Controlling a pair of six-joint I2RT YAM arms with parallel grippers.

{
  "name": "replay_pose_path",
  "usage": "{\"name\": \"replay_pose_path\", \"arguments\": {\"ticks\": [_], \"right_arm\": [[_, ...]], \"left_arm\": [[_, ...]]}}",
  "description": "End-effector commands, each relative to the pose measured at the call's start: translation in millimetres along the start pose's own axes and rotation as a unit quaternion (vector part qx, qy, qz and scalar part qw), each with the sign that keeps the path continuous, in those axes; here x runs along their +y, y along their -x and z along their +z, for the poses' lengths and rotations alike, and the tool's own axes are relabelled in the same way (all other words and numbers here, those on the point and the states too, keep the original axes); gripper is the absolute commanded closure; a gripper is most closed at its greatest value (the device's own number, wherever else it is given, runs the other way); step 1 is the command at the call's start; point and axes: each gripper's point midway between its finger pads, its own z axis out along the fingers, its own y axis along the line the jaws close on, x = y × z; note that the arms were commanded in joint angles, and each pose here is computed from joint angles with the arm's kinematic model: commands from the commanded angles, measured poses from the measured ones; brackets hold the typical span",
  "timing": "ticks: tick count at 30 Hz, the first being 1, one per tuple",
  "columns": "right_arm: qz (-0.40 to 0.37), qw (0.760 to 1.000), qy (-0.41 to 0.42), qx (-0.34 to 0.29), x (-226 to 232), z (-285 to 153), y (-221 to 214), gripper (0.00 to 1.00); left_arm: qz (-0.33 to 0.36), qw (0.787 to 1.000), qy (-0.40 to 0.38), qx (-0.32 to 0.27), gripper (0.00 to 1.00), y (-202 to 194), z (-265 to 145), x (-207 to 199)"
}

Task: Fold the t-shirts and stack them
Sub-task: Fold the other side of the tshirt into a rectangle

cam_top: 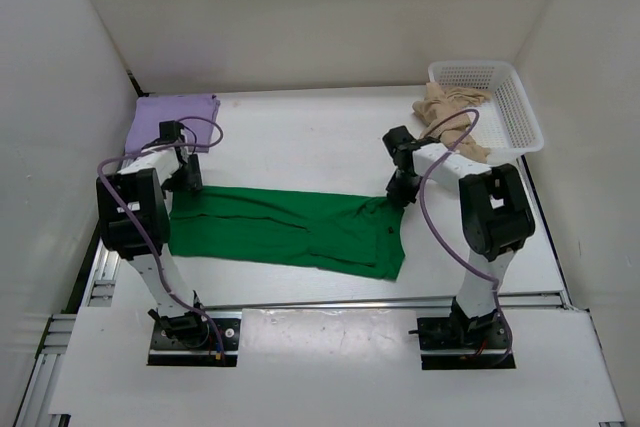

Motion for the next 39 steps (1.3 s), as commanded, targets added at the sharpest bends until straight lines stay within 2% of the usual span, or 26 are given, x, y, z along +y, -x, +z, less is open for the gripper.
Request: {"name": "replay_pose_path", "arguments": {"ticks": [1,5,8,12,21,29,32,33,35,39], "right_arm": [[-0.056,0.997,0.006,-0.043,17.4,-14.1,14.1,0.78],[-0.075,0.992,0.038,-0.095,28.0,-54.0,12.7,0.78],[-0.076,0.991,0.060,-0.098,31.5,-66.2,1.9,0.78],[-0.102,0.989,0.096,-0.044,48.5,-62.5,-25.0,0.69],[-0.111,0.988,0.104,0.023,53.0,-41.3,-52.2,0.64],[-0.125,0.983,0.122,0.062,61.8,-26.6,-67.6,0.64],[-0.122,0.983,0.111,0.076,56.9,-17.7,-74.8,0.72],[-0.123,0.984,0.104,0.082,51.7,-14.3,-78.7,0.81],[-0.103,0.987,0.097,0.079,45.9,-13.8,-75.9,0.90],[-0.077,0.993,0.073,0.049,23.1,-15.3,-66.7,0.93]], "left_arm": [[0.013,0.998,-0.005,0.067,0.17,-46.3,8.5,1.9],[0.009,0.998,-0.016,0.055,0.14,-38.2,-3.2,1.4],[0.009,0.998,-0.016,0.055,0.14,-36.1,-5.0,2.0],[0.011,0.998,-0.021,0.063,0.13,-42.2,-4.8,0.2],[0.007,0.997,-0.019,0.069,0.13,-44.6,-1.9,2.6],[0.004,0.997,-0.018,0.075,0.13,-47.1,1.1,5.0],[0.000,0.997,-0.016,0.076,0.13,-47.5,1.7,8.0],[-0.004,0.997,-0.015,0.077,0.13,-48.0,2.4,11.0],[-0.004,0.997,-0.015,0.077,0.13,-48.0,2.4,11.0],[-0.008,0.997,-0.014,0.078,0.13,-48.5,3.0,14.0]]}}
